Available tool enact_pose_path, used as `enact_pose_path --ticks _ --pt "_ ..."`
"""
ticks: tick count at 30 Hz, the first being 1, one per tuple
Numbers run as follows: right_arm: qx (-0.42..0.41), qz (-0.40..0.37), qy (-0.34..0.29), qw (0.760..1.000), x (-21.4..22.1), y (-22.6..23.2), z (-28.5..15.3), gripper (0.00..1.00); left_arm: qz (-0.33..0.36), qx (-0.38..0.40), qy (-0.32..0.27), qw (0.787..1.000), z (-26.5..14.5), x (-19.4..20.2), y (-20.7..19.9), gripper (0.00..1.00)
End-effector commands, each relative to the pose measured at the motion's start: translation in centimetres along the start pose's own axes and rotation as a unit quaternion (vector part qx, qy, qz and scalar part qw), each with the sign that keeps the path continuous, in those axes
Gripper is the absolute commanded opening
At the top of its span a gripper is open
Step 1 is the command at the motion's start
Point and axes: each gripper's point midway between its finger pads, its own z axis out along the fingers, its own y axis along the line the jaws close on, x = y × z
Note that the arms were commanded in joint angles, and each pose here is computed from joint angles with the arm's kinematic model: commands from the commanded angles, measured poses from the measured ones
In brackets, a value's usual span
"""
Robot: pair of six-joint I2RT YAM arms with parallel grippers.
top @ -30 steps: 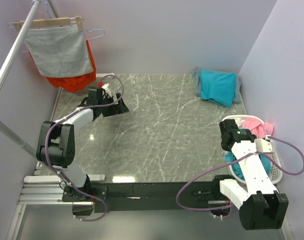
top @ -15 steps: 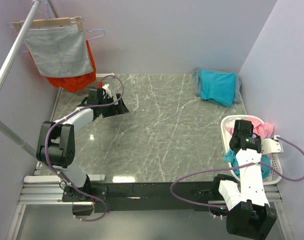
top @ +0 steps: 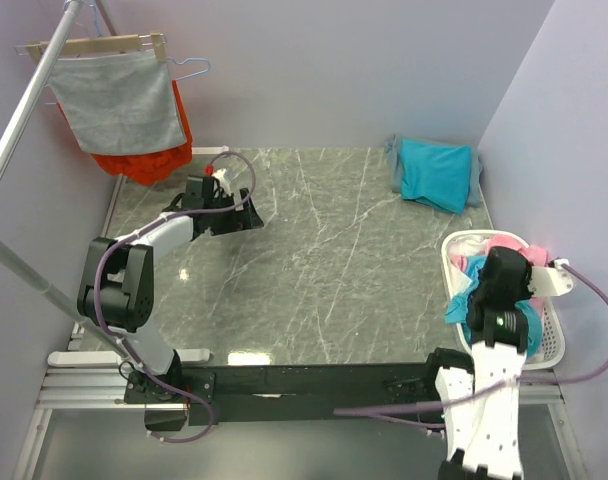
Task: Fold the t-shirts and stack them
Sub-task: Grab the tshirt from the pile, then move the tshirt to the center of the board
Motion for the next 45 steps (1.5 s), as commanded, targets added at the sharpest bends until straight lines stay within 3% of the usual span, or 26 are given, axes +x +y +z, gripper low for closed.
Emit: enact_pose_path --ticks 1,6,13,16,17,23,24,25,27,29,30,31,34,35,37,38,41,43,45 --pt "-0.236 -0.003 -0.06 0.97 -8.3 8.5 -7.8 0.0 0.027 0.017 -0.038 0.999 0.0 -2.2 -2.3 0.99" --pt "-0.329 -0.018 -0.111 0.938 -14.6 11.9 -14.1 0.0 0.026 0.01 -0.059 0.998 -0.1 -2.5 -2.9 1.0" --pt "-0.504 -0.055 -0.12 0.853 -17.8 17.9 -21.9 0.0 0.02 0.023 -0.106 0.994 -1.6 -4.1 -4.1 0.99" --pt "-0.58 -0.083 -0.091 0.805 -17.4 20.3 -24.9 0.0 0.019 0.013 -0.115 0.993 -2.1 -4.7 -4.0 0.99" --pt "-0.627 -0.103 -0.063 0.77 -16.2 21.4 -26.3 0.0 0.018 0.013 -0.118 0.993 -2.2 -4.9 -4.1 1.0" --pt "-0.751 -0.134 0.043 0.645 -12.9 25.0 -31.0 0.0 0.004 0.043 -0.144 0.989 -2.9 -5.2 -5.2 1.0" --pt "-0.745 -0.135 0.049 0.652 -12.5 25.6 -30.6 0.0 0.003 0.047 -0.147 0.988 -3.1 -5.2 -5.4 0.99" --pt "-0.753 -0.142 0.052 0.641 -12.0 26.1 -31.4 0.0 0.001 0.05 -0.152 0.987 -3.3 -5.4 -5.5 0.99" --pt "-0.769 -0.163 0.113 0.608 -8.0 27.7 -32.5 0.0 -0.01 0.045 -0.158 0.986 -3.4 -5.5 -5.3 1.0" --pt "-0.752 -0.183 0.153 0.614 -3.6 29.5 -31.0 0.0 -0.01 0.041 -0.158 0.986 -3.4 -5.5 -5.2 0.99" --pt "-0.761 -0.184 0.162 0.601 -1.8 30.0 -31.9 0.0 -0.009 0.038 -0.154 0.987 -3.5 -5.3 -5.1 0.99" --pt "-0.732 -0.192 0.177 0.629 1.5 30.4 -29.5 0.0 -0.008 0.033 -0.152 0.988 -3.4 -5.2 -4.9 0.99" --pt "-0.697 -0.213 0.226 0.647 9.4 31.4 -26.7 0.0 -0.001 0.022 -0.151 0.988 -3.7 -4.9 -4.5 0.99" --pt "-0.671 -0.217 0.221 0.673 10.7 31.9 -25.1 0.0 -0.002 0.013 -0.151 0.989 -3.8 -4.7 -4.1 0.99" --pt "-0.632 -0.249 0.234 0.695 15.0 32.0 -23.2 0.0 -0.006 -0.003 -0.155 0.988 -4.5 -4.6 -3.7 0.99" --pt "-0.608 -0.258 0.226 0.716 16.1 32.2 -21.8 0.05 -0.014 -0.007 -0.157 0.988 -4.8 -4.5 -3.5 1.0" --pt "-0.561 -0.291 0.243 0.736 19.7 32.0 -19.4 0.5 -0.019 0.022 -0.157 0.987 -6.1 -4.0 -5.0 0.99" --pt "-0.519 -0.298 0.224 0.769 20.0 31.5 -17.1 0.99 -0.019 0.044 -0.164 0.985 -7.5 -3.5 -6.3 0.99" --pt "-0.476 -0.306 0.207 0.798 19.4 30.4 -15.3 1.0 -0.025 0.033 -0.166 0.985 -8.4 -3.0 -6.7 0.99"
